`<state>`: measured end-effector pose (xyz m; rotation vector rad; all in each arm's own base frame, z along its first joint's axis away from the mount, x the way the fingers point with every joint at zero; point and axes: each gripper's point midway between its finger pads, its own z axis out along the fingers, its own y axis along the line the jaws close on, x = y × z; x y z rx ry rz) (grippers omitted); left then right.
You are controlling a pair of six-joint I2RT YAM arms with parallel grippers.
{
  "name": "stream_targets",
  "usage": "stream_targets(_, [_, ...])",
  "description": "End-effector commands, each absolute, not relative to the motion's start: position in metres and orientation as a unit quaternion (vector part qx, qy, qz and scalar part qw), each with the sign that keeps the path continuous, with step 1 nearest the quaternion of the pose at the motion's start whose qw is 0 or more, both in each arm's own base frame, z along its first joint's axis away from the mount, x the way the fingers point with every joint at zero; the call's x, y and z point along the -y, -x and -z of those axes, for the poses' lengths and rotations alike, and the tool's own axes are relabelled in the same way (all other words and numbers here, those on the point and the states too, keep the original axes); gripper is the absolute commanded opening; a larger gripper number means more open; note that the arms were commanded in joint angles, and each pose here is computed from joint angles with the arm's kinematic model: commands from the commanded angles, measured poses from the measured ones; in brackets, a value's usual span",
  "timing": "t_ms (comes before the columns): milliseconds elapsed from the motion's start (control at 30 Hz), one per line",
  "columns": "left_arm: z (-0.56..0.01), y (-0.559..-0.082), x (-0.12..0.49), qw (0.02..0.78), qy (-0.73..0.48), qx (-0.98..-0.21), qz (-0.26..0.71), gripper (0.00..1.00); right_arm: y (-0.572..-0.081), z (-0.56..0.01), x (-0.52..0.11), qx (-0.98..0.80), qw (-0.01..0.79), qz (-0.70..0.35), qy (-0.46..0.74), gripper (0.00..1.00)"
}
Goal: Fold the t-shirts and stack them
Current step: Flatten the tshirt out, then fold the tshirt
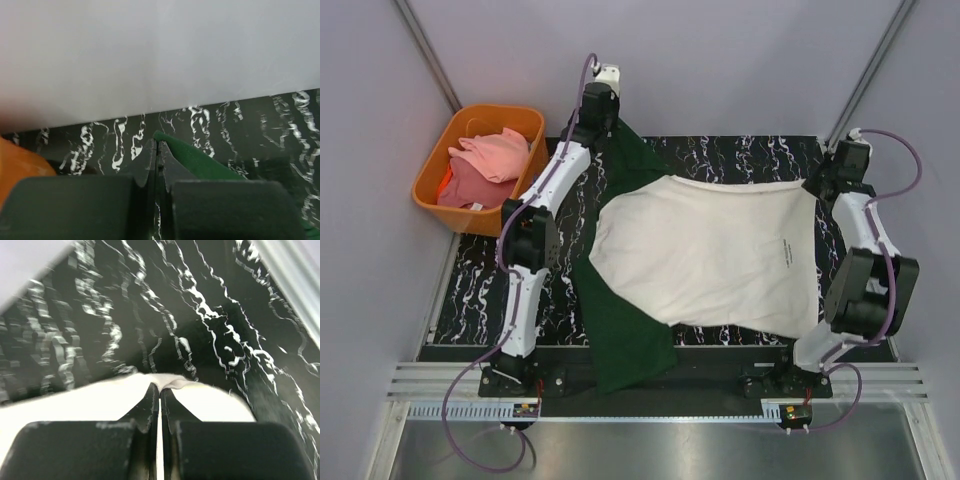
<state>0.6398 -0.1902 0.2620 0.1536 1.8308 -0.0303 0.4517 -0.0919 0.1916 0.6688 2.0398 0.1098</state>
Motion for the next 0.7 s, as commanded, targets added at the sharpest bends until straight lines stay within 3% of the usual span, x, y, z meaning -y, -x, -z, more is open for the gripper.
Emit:
stream_targets(0, [-0.346,-0.659,0.189,0.702,0.000,-0.708,0.071,0.00,-0.496,-0.198,0.108,-0.820,0.517,-0.024,-0.245,0.00])
stream_targets(433, [-0.297,-0.652,0.203,0.649,0.061,-0.745,0.141,0.00,-0.527,-0.145,0.104,-0.847,0.460,-0.055,-0.260,0.00])
stream_targets(667, [-0.292,-0.598,0.190,0.582,0.109,-0.791,0.155,0.00,-0.511,-0.140,0.099,-0.856,0.420,-0.066,-0.295,0.00])
